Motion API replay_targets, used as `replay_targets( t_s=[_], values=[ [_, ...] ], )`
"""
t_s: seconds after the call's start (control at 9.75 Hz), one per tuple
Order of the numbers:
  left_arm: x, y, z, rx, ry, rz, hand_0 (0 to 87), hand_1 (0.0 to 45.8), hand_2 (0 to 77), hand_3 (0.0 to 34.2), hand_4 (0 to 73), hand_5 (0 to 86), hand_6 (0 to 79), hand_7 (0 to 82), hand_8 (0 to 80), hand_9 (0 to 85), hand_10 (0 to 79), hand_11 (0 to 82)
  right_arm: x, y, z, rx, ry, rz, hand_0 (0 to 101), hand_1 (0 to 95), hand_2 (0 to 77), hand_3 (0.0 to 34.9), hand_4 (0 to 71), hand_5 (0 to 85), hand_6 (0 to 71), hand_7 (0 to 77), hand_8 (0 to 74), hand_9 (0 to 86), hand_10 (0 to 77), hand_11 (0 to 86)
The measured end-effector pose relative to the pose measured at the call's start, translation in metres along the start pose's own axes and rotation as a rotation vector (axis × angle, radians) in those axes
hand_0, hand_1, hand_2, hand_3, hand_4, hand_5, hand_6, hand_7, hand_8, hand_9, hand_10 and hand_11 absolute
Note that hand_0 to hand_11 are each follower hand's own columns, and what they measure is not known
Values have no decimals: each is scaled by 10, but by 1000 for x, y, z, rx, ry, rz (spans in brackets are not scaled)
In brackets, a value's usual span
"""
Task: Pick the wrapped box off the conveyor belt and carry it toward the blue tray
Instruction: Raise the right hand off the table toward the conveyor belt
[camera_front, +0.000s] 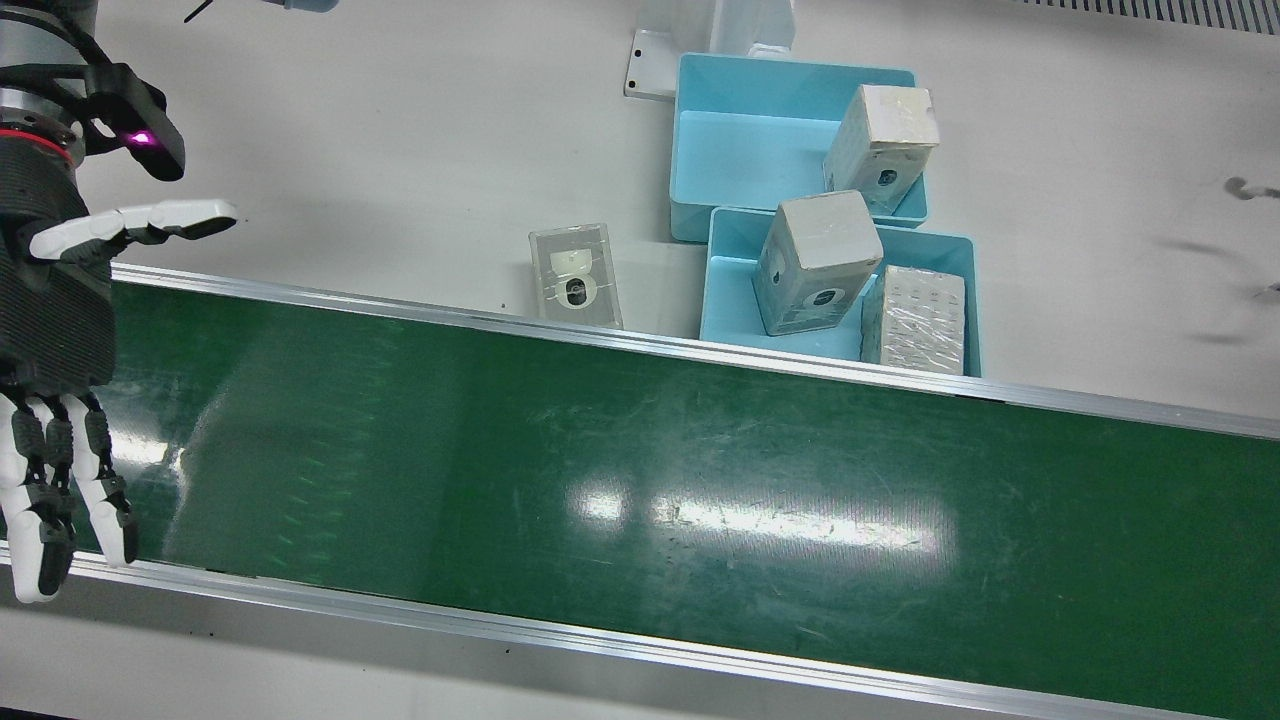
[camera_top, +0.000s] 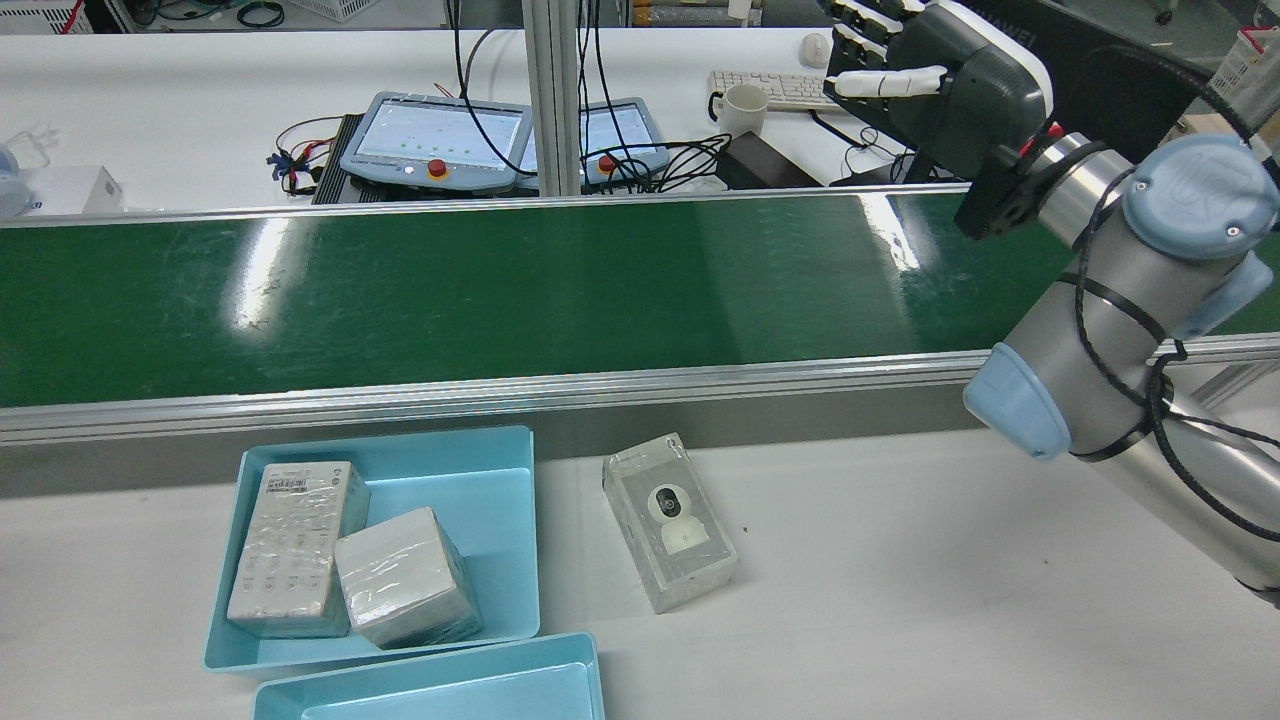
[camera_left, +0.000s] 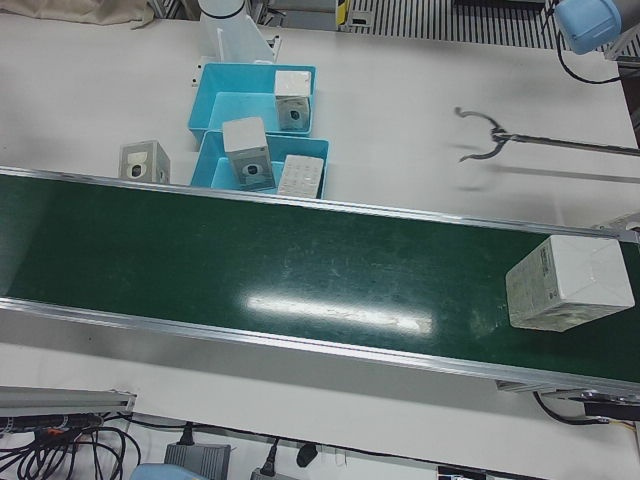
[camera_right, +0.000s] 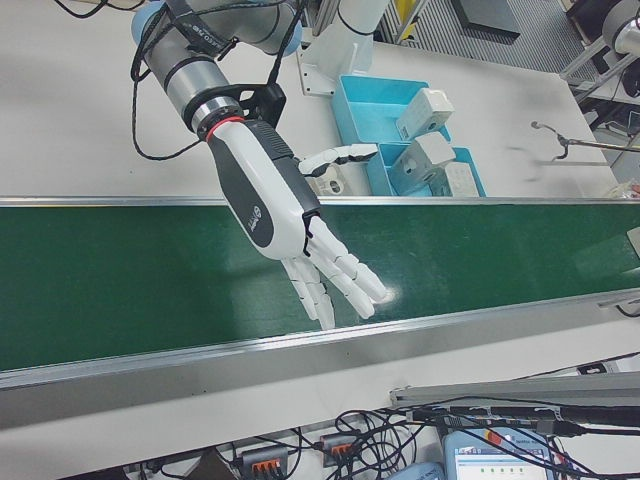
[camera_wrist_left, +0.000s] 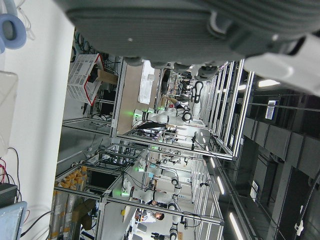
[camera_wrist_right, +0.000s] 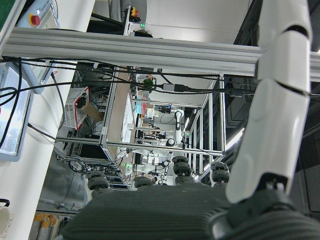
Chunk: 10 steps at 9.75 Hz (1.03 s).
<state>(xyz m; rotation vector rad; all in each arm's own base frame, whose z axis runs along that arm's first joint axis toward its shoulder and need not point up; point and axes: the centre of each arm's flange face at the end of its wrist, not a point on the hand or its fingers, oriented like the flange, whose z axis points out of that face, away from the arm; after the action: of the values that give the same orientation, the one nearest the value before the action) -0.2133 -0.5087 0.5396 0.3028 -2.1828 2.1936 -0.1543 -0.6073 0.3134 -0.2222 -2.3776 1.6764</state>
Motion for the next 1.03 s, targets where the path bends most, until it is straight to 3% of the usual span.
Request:
replay_targets(
  t_s=[0.41, 0.72, 0.92, 1.03],
  values=[
    [0, 0, 0, 0, 0, 0, 0, 0, 11, 0, 5, 5, 5, 5, 0, 5, 5, 0, 1, 1, -1, -3, 2, 4, 448, 120, 147, 247, 0, 55, 0, 5, 0, 11, 27, 54],
    [0, 0, 0, 0, 0, 0, 0, 0, 5, 0, 5, 5, 5, 5, 5, 0, 5, 0, 3, 1, -1, -4, 4, 5, 451, 158, 180, 224, 0, 87, 0, 5, 0, 11, 27, 60],
    [0, 0, 0, 0, 0, 0, 0, 0, 5, 0, 5, 5, 5, 5, 5, 0, 5, 0, 5, 0, -1, -2, 8, 5, 454, 153, 191, 231, 0, 87, 0, 5, 0, 11, 27, 60],
    [0, 0, 0, 0, 0, 0, 0, 0, 11, 0, 5, 5, 5, 5, 5, 5, 5, 0, 8, 0, -1, -2, 12, 5, 456, 158, 207, 212, 0, 87, 0, 5, 0, 11, 27, 60]
  ],
)
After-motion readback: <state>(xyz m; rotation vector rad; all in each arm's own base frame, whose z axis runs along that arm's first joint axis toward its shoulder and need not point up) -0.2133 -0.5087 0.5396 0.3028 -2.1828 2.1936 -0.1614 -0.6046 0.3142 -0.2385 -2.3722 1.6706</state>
